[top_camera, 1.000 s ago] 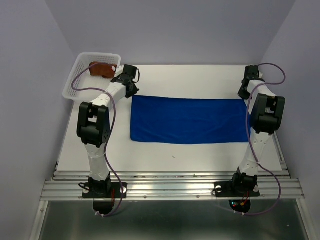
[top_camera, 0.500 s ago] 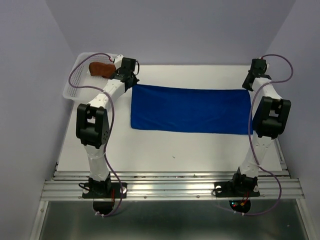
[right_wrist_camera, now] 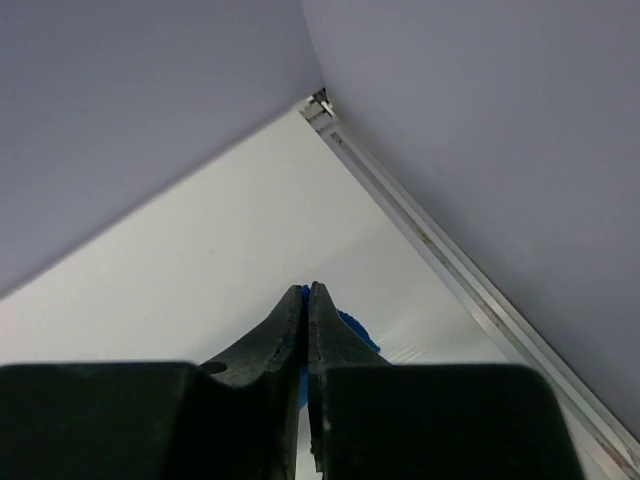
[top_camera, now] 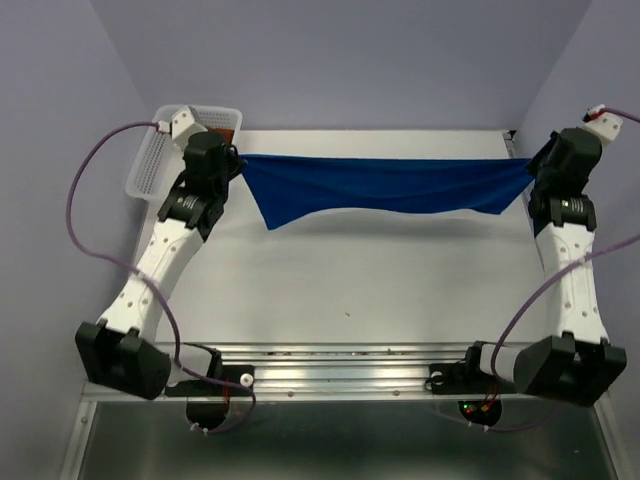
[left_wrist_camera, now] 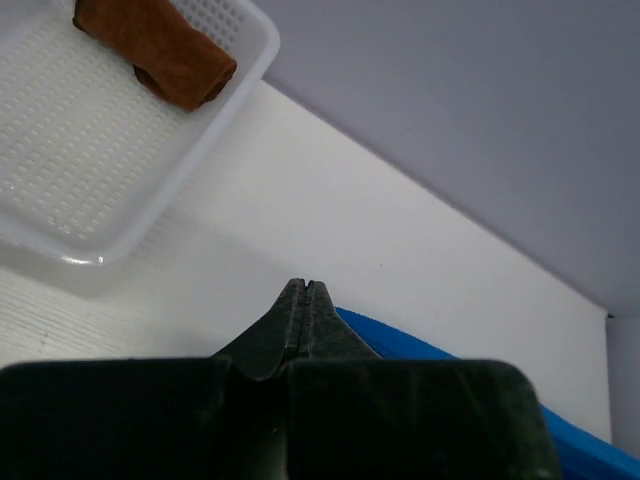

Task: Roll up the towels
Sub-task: Fold the towel

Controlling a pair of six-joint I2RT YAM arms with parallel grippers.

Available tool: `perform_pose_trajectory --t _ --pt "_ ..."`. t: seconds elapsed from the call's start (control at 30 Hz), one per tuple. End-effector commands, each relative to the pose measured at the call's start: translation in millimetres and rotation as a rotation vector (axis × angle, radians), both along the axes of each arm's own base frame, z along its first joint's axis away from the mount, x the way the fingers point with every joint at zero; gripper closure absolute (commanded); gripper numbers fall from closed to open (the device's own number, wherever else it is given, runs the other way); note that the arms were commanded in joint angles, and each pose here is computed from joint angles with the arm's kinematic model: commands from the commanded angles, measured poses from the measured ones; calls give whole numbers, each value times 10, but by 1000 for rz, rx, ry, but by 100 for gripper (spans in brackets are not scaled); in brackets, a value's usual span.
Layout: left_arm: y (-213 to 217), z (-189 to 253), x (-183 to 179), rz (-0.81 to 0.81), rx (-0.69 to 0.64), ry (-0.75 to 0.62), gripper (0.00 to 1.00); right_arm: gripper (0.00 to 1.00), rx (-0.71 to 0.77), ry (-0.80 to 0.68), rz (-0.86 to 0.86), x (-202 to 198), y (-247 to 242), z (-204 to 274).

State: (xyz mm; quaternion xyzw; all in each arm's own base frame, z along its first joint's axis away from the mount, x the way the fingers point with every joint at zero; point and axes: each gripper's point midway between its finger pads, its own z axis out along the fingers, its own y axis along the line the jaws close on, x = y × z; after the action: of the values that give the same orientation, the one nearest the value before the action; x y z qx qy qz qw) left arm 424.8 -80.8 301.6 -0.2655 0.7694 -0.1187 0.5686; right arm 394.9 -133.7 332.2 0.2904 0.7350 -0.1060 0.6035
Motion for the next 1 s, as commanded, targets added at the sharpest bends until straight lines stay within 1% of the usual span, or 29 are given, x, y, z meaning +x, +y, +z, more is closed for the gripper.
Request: perform_pose_trajectory --t 0.0,0.03,0.07,0.13,0.17,0.27,0.37,0.47,0.5,0.53,0.57,0.6,0.63,0.67,0.73,0.77,0.8,0.83,0.87,0.9,0.93,0.97 --pt "242 544 -455 68 -25 -180 100 99 -6 -105 -48 -375 4 202" --pt "254 502 -549 60 -28 -185 100 99 -16 -163 -44 -572 59 400" --pt "301 697 -722 60 -51 -251 100 99 -19 -175 -42 -675 85 420" --pt "344 744 -878 65 -70 -283 100 99 -33 -222 -48 -881 118 565" --pt "376 796 -1013 63 -87 -314 100 99 -49 -262 -45 -1072 162 701" --pt "381 888 -1204 38 -119 -368 100 99 -58 -311 -41 -1331 230 833" --pt "377 923 -1207 36 -125 -390 100 99 -60 -309 -71 -1382 190 796" --pt "365 880 -1048 57 -105 -351 100 99 -63 -231 -98 -1197 91 638" --pt "309 706 -866 58 -83 -285 100 99 -55 -165 -93 -1008 53 468" --pt "279 611 -763 59 -70 -249 100 99 -47 -127 -89 -898 33 359" --pt "253 649 -668 62 -70 -238 100 99 -39 -93 -74 -781 31 255" --pt "188 386 -448 64 -40 -155 100 99 -33 -63 -70 -671 11 173" --pt "166 259 -345 69 -27 -113 100 99 -15 23 -68 -451 -37 -116" --pt "97 31 -130 65 -8 -49 100 99 -12 46 -61 -326 -57 -196" --pt "76 -232 83 76 9 14 100 99 -4 105 -59 -108 -133 -437" --pt "36 -257 198 73 12 22 100 99 6 173 -32 123 -155 -746" --pt "-17 -605 382 71 36 93 100 99 2 176 -14 268 -168 -780" --pt "-61 -738 480 57 46 120 100 99 0 191 5 408 -180 -865" --pt "-121 -682 625 42 41 109 100 99 22 257 34 615 -184 -1200" --pt "-161 -782 726 37 50 128 100 99 23 272 47 738 -197 -1289" --pt "-204 -1090 865 27 76 186 100 99 16 250 55 914 -228 -1212" --pt "-230 -1002 1021 30 71 163 100 99 14 266 63 1021 -250 -1297"
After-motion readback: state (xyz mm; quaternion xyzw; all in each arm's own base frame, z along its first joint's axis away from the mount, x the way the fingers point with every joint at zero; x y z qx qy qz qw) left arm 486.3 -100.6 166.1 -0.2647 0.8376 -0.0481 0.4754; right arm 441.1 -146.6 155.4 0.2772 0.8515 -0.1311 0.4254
